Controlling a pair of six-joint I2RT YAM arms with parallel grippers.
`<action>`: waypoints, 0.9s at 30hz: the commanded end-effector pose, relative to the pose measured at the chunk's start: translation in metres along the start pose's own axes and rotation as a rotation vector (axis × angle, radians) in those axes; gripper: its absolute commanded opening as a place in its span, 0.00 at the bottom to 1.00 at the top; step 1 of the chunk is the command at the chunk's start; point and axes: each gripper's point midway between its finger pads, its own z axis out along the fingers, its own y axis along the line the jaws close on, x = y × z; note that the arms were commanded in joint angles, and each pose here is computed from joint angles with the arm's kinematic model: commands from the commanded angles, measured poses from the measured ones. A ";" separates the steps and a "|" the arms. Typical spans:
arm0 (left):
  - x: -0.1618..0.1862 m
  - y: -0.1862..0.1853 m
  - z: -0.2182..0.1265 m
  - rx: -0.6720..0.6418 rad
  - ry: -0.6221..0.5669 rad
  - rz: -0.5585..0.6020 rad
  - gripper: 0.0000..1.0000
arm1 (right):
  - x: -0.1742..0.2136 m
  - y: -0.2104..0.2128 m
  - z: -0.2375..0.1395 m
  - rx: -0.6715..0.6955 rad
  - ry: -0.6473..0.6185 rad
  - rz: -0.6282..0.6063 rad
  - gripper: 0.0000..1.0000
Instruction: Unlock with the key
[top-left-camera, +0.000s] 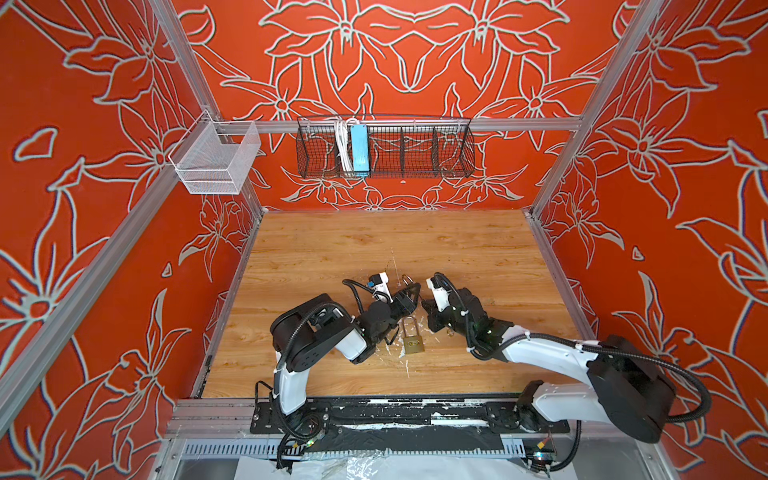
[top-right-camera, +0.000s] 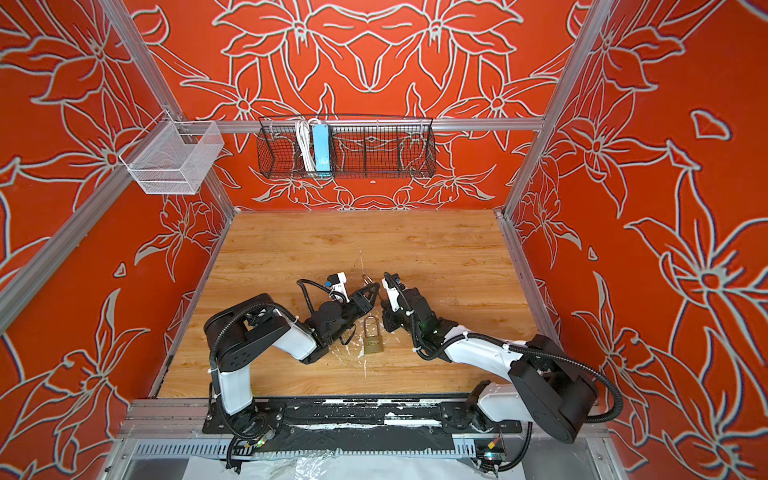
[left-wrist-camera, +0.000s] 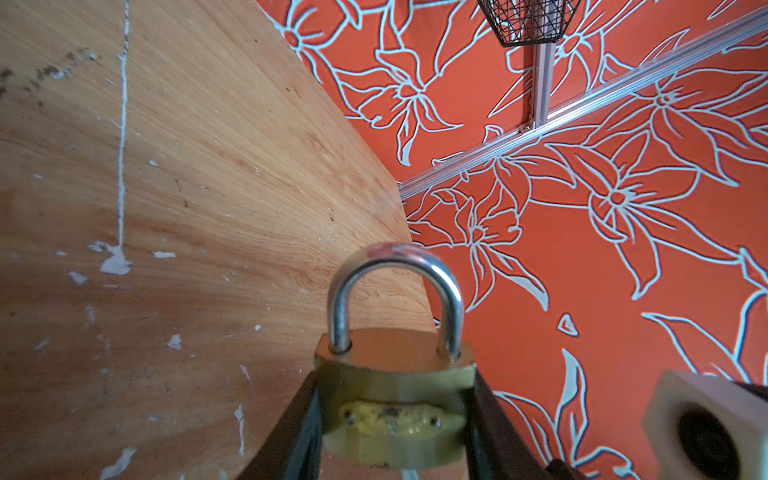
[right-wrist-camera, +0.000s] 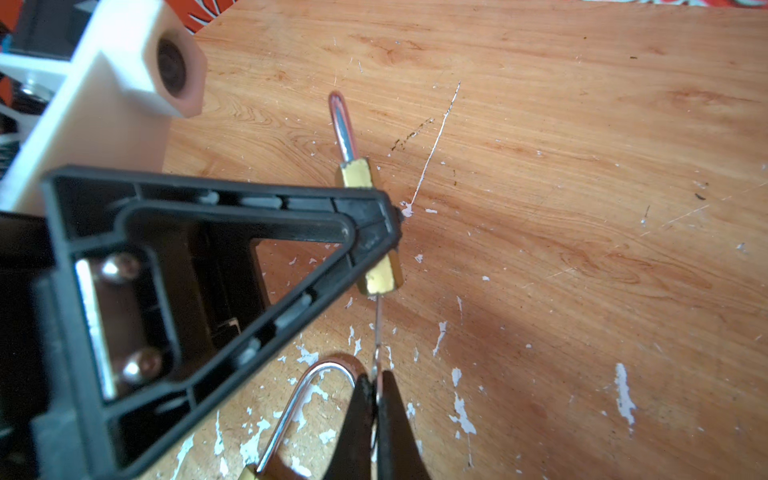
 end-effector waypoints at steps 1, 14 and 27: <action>0.055 -0.040 -0.007 0.154 0.215 -0.030 0.00 | -0.076 0.055 -0.016 -0.196 -0.267 -0.025 0.00; 0.076 -0.054 -0.004 0.138 0.377 0.060 0.00 | -0.090 0.036 -0.040 -0.078 -0.337 -0.135 0.00; 0.077 -0.050 -0.004 0.084 0.358 0.031 0.00 | -0.099 0.052 -0.041 -0.161 -0.364 -0.056 0.00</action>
